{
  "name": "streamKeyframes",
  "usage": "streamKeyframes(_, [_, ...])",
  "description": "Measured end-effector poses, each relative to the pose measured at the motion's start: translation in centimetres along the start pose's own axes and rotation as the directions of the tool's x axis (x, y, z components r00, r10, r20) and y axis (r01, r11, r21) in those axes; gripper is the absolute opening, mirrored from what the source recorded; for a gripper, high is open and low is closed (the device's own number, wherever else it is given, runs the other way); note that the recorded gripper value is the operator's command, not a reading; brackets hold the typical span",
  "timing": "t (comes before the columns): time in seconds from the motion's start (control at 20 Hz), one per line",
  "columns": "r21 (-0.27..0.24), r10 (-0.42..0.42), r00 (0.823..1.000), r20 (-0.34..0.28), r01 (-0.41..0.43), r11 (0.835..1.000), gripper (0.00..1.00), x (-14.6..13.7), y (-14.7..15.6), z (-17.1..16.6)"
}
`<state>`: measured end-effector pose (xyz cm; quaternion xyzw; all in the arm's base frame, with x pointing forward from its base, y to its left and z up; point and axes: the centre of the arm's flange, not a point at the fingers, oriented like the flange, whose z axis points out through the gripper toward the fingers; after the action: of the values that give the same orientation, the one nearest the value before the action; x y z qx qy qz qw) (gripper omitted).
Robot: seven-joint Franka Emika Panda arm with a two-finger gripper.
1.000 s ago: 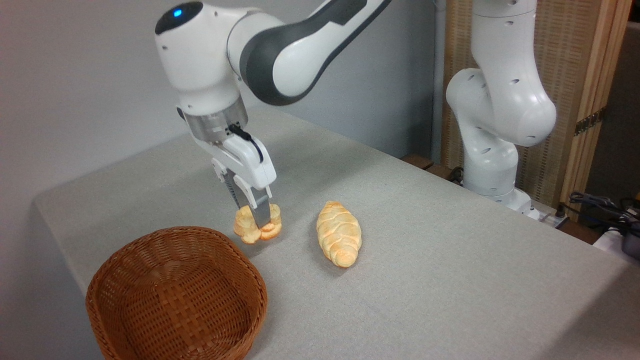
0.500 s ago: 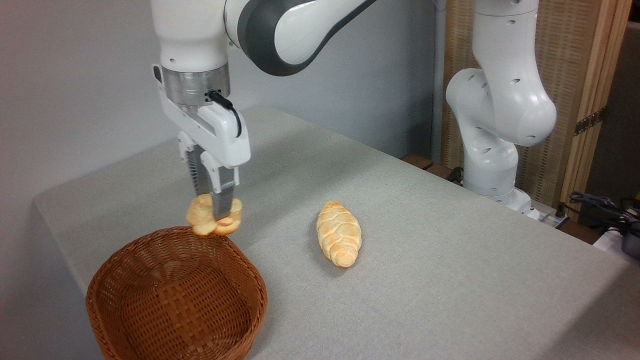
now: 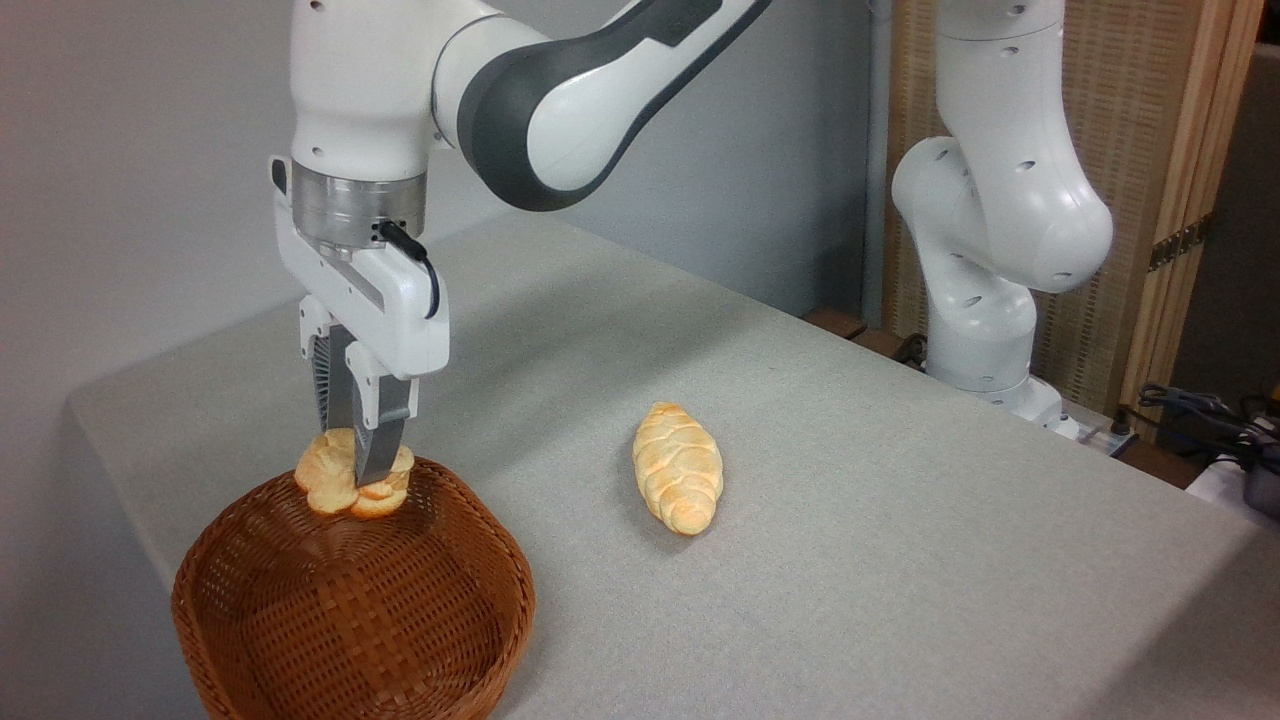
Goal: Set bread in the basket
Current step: 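Lower the bun into the basket and open the gripper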
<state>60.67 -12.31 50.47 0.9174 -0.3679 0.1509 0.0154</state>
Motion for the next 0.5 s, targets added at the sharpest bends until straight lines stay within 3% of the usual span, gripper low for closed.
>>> streamKeyframes(0.5, [-0.011,0.012,1.0,0.01,-0.012,1.0,1.0,0.39,0.69,0.9])
